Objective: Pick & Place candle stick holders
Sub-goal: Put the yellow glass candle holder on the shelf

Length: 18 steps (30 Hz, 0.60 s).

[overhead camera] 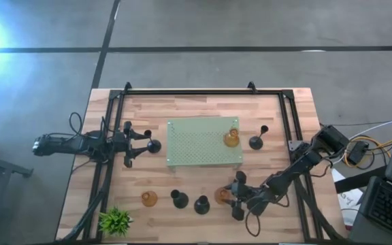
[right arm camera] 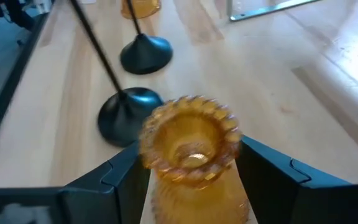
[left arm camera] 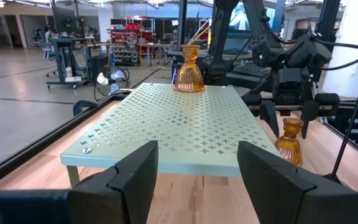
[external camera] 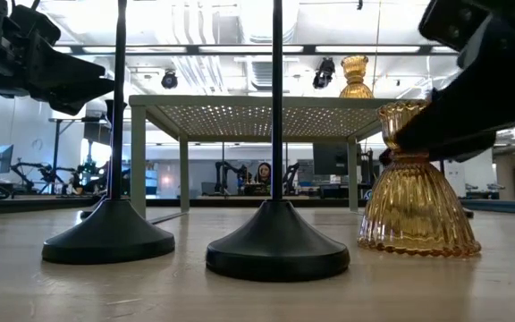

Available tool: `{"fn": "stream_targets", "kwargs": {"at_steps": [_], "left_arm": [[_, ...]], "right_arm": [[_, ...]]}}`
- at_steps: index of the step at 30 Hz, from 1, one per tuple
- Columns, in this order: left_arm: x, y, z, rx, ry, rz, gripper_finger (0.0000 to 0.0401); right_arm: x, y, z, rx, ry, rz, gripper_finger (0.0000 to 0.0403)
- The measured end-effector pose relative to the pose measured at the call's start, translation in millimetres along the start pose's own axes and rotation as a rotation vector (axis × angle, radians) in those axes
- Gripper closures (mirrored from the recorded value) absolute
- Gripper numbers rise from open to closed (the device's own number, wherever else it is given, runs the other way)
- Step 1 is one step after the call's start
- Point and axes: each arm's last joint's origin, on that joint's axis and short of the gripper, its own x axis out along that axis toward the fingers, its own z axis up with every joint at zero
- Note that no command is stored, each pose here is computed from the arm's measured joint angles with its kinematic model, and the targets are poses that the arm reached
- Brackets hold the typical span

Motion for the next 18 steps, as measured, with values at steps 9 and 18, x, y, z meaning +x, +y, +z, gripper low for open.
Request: {"fn": "stream_targets", "kwargs": {"at_steps": [9,18], "left_arm": [[0.0,0.0,0.0,0.0,0.0,0.0,0.0176],[0.0,0.0,0.0,0.0,0.0,0.0,0.0176]], "right_arm": [[7.9,-9.2,6.5,0.018,-0.008,-0.038,0.0203],[5.0,-8.1,11.0,0.034,0.016,0.014,0.028]]}}
